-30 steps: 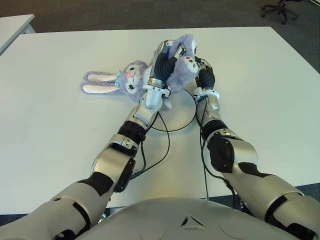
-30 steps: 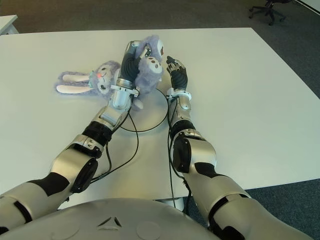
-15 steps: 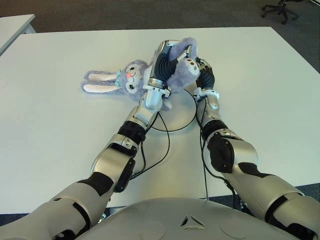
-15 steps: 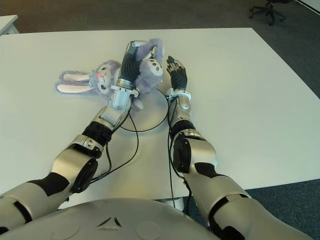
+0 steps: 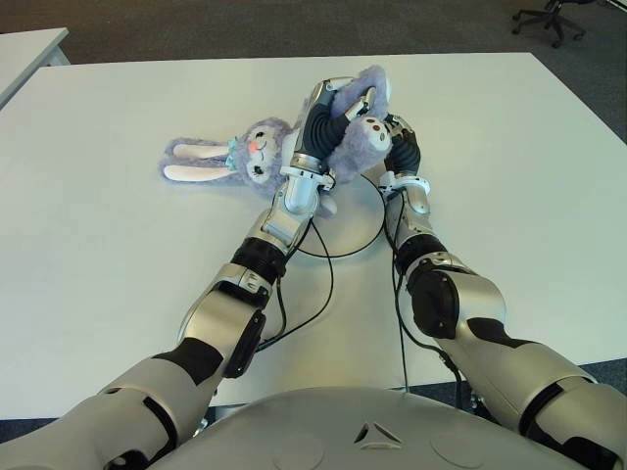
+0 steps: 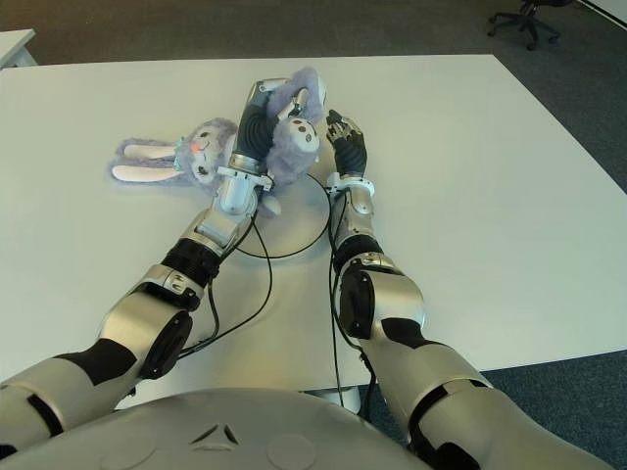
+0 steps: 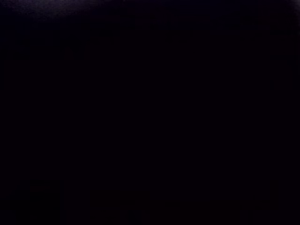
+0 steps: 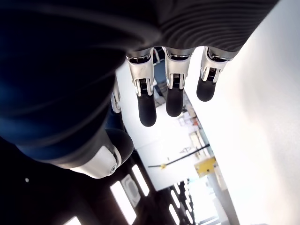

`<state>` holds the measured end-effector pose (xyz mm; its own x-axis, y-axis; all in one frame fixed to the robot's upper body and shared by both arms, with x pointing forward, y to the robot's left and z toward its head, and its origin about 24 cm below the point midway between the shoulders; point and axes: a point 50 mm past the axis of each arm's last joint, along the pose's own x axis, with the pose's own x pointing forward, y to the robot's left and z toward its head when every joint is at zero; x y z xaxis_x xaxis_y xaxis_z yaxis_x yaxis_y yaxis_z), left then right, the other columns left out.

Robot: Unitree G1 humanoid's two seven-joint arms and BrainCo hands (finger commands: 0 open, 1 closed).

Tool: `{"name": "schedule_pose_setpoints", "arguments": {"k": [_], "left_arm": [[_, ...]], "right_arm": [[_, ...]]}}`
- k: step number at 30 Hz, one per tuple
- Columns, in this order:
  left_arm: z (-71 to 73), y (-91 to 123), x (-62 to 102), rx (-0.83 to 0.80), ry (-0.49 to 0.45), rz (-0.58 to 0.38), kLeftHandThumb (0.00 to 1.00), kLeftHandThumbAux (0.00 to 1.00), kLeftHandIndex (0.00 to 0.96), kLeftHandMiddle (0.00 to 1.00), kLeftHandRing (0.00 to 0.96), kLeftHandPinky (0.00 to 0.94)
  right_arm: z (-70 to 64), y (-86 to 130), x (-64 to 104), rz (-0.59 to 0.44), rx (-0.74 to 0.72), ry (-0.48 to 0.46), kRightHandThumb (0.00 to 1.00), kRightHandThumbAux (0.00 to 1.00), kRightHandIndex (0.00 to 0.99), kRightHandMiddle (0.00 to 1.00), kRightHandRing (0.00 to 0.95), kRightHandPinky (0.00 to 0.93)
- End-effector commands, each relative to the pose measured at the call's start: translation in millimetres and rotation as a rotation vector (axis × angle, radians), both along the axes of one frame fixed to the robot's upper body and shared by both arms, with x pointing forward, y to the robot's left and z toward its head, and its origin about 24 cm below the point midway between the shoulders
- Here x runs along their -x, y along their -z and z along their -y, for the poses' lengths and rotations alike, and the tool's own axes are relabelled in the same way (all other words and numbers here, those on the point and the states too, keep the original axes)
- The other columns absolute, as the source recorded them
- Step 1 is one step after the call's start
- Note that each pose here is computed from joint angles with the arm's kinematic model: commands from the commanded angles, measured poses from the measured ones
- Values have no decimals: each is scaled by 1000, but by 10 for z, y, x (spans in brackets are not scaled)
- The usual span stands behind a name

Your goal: Put the doll into the plate.

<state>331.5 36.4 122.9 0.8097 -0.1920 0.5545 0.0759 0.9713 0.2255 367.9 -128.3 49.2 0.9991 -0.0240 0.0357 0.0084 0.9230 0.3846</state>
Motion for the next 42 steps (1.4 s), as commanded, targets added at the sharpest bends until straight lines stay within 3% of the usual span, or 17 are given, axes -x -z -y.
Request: {"name": "schedule_pose_setpoints", "arguments": {"k": [1, 14, 19, 27, 29, 32, 36, 42], "left_arm": [[-25, 149, 32, -3, -7, -66, 437, 431, 523, 751, 735, 732], [-38, 149, 45, 15, -20, -55, 421, 499, 382, 649, 642, 613], [-46, 150, 52, 14, -28, -42, 328, 562, 338, 599, 611, 598], [-54, 151, 57, 17, -20, -35, 276, 593, 325, 555, 575, 552], [-58, 153, 58, 14, -21, -32, 230, 581, 287, 487, 501, 464], [-64, 155, 60, 7, -23, -24, 214, 575, 271, 455, 466, 424], [-71, 161, 61, -8, -29, -16, 176, 547, 228, 355, 355, 296], [-75, 174, 66, -19, -26, -10, 159, 519, 184, 294, 296, 261]], "right_arm": [[-16, 472, 246, -193, -36, -8, 696, 724, 403, 186, 119, 85], [-1, 476, 251, -190, -44, -1, 702, 724, 409, 190, 118, 84], [-1, 477, 251, -192, -33, 0, 704, 722, 413, 182, 109, 82], [2, 476, 250, -194, -36, 3, 706, 719, 417, 192, 119, 96], [3, 475, 249, -192, -39, 0, 706, 719, 417, 190, 114, 73], [3, 474, 249, -190, -37, -3, 705, 719, 417, 181, 105, 60], [4, 473, 249, -191, -31, 0, 705, 719, 416, 174, 100, 67], [6, 473, 250, -191, -22, 4, 704, 719, 415, 175, 106, 78]]}}
